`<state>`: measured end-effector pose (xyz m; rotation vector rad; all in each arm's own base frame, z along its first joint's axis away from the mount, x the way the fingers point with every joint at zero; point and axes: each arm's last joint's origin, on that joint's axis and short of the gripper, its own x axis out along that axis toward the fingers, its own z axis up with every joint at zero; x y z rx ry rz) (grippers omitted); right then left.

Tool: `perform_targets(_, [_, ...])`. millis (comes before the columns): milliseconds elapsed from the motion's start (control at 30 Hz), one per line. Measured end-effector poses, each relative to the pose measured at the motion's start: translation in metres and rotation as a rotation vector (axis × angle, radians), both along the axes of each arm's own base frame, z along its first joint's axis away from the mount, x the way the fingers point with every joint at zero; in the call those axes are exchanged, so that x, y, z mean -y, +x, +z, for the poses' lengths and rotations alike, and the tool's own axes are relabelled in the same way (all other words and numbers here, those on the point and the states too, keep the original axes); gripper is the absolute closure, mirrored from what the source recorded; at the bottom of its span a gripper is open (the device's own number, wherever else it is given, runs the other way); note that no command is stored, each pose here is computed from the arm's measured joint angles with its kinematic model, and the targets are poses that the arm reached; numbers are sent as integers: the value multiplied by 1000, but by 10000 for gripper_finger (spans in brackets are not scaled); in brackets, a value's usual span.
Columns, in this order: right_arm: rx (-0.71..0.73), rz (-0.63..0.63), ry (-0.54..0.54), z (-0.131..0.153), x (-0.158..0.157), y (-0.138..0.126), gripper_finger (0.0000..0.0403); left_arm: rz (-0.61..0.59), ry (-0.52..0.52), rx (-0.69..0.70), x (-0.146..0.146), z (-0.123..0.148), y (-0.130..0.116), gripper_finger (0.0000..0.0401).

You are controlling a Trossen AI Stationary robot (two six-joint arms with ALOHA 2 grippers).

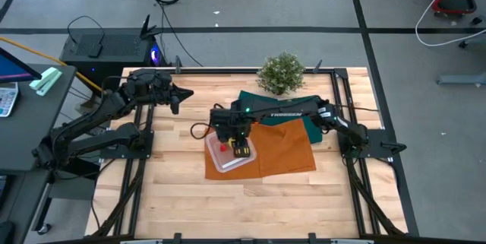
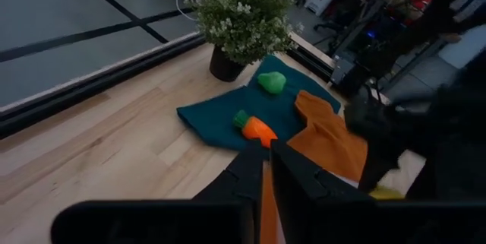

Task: Pick and placing Produce into tupperware
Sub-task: Put the yellow lemon into the transparent bin

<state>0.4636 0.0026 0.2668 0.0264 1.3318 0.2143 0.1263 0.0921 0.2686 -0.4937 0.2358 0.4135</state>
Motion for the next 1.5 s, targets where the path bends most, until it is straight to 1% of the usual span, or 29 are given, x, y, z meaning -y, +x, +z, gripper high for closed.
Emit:
perform_targets(167, [-47,47,-2,-23,-10,8,247,17,-8,-12,-2,-1,-2,363])
perform_targets(367, [-47,98,-4,-47,-23,19,246,43,-12,-19,-5,-2,-5,371])
perform_targets(500, [-21,110,-6,-54,-24,24,246,54,-12,-22,-6,-2,-6,373])
perform_targets(633, [-5,123,-18,-62,-24,29,246,55,-15,-25,-6,-3,-6,368])
perform_targets(833, [-24,125,-19,-77,-22,34,245,54,-21,-31,-6,-3,-6,361])
perform_targets(1133, [-51,125,-28,-83,-21,33,238,52,-26,-33,-6,-4,-7,370])
perform_targets(1233, [-55,121,-35,-83,-20,33,224,53,-26,-33,-6,-4,-7,371])
perform_targets(1367, [-57,107,-86,-84,-17,33,200,52,-25,-32,-6,-4,-7,365])
perform_targets(1500, [-75,96,-87,-84,-14,32,182,53,-25,-32,-6,-4,-7,361])
